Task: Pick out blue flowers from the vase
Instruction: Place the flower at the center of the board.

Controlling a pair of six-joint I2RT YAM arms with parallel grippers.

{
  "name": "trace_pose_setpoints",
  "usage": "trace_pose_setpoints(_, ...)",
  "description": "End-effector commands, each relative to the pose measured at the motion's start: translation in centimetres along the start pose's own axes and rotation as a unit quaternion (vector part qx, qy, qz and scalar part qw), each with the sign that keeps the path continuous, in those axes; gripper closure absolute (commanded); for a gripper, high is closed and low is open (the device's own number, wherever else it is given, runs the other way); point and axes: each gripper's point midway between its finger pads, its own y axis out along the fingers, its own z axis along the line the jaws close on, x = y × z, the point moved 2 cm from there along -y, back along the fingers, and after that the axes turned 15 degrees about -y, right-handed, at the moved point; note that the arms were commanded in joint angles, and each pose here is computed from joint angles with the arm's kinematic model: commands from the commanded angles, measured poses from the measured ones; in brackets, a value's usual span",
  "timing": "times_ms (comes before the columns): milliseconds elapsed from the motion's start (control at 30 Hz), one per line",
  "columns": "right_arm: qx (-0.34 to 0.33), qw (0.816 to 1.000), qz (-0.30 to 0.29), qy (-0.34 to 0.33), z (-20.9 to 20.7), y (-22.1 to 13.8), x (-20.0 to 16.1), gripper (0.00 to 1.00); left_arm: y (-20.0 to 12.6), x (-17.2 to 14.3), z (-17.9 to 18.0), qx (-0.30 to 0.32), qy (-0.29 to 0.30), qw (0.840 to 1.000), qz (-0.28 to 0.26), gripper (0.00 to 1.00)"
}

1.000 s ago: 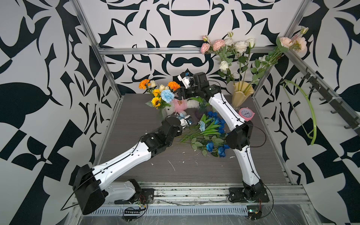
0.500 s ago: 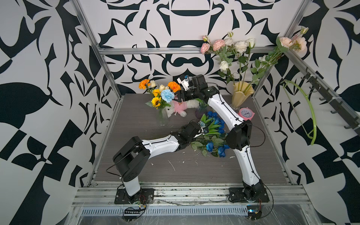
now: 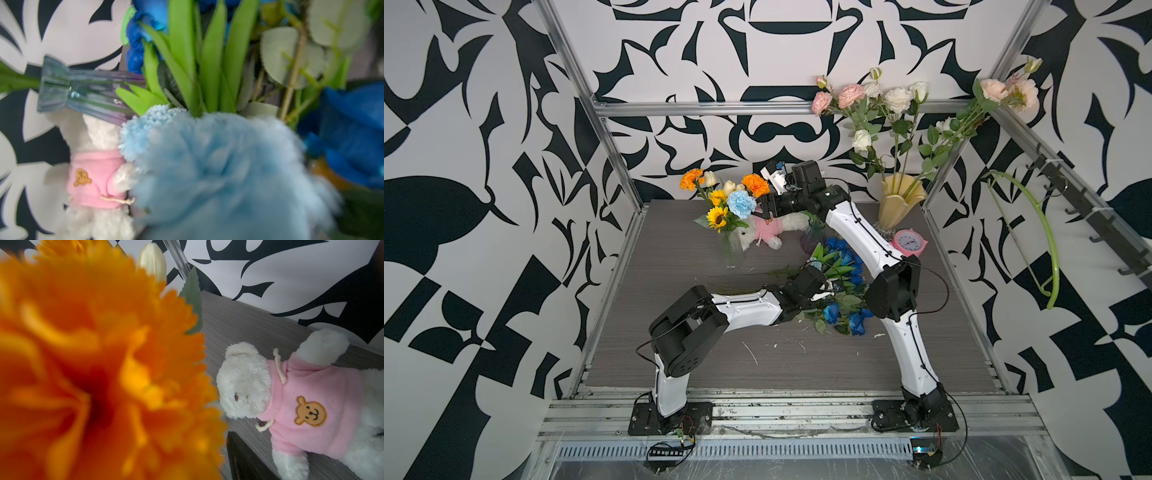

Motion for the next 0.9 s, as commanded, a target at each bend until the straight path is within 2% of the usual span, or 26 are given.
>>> trace_pose_setpoints(0,0.003,0.999,-0.031,-0.024,1.3,-1.5,2.4,0.30,-1.5,1.0,-0.3,-0.046,-0.023,0.999,-0.016,0.44)
trace_pose_setpoints(33,0.003,0.999,-0.032,-0.025,1.3,-1.6,2.4,0.30,-1.9,1.0,-0.4,-0.067,-0.028,0.997,-0.014,0.40)
trace_pose_setpoints(167,0.002,0.999,-0.032,-0.025,1.3,-1.5,2.4,0.30,-3.9,1.2,-0.1,-0.163,-0.076,0.984,-0.003,0.35)
trace_pose_setpoints(300,0.003,0.999,-0.032,-0.025,1.4,-1.5,2.4,0.30,-5.7,1.1,1.4,-0.206,-0.125,0.971,0.007,0.33)
trace_pose_setpoints(367,0.003,0.999,-0.034,-0.026,1.4,-1.5,2.5,0.30,-7.0,1.2,2.6,-0.210,-0.151,0.966,-0.007,0.31)
trace_pose_setpoints(433,0.003,0.999,-0.035,-0.025,1.3,-1.5,2.5,0.30,-8.1,1.3,4.1,-0.190,-0.173,0.966,-0.026,0.31)
trace_pose_setpoints(600,0.006,0.999,-0.036,-0.022,1.3,-1.3,2.5,0.30,-10.2,0.1,7.2,-0.093,-0.203,0.972,-0.076,0.30)
trace_pose_setpoints(767,0.008,0.999,-0.035,-0.021,1.3,-1.2,2.4,0.30,-13.1,-1.5,10.8,-0.016,-0.283,0.950,-0.132,0.30)
trace_pose_setpoints(867,0.009,0.999,-0.035,-0.021,1.3,-1.2,2.3,0.30,-15.5,-2.3,13.5,0.034,-0.331,0.926,-0.178,0.29)
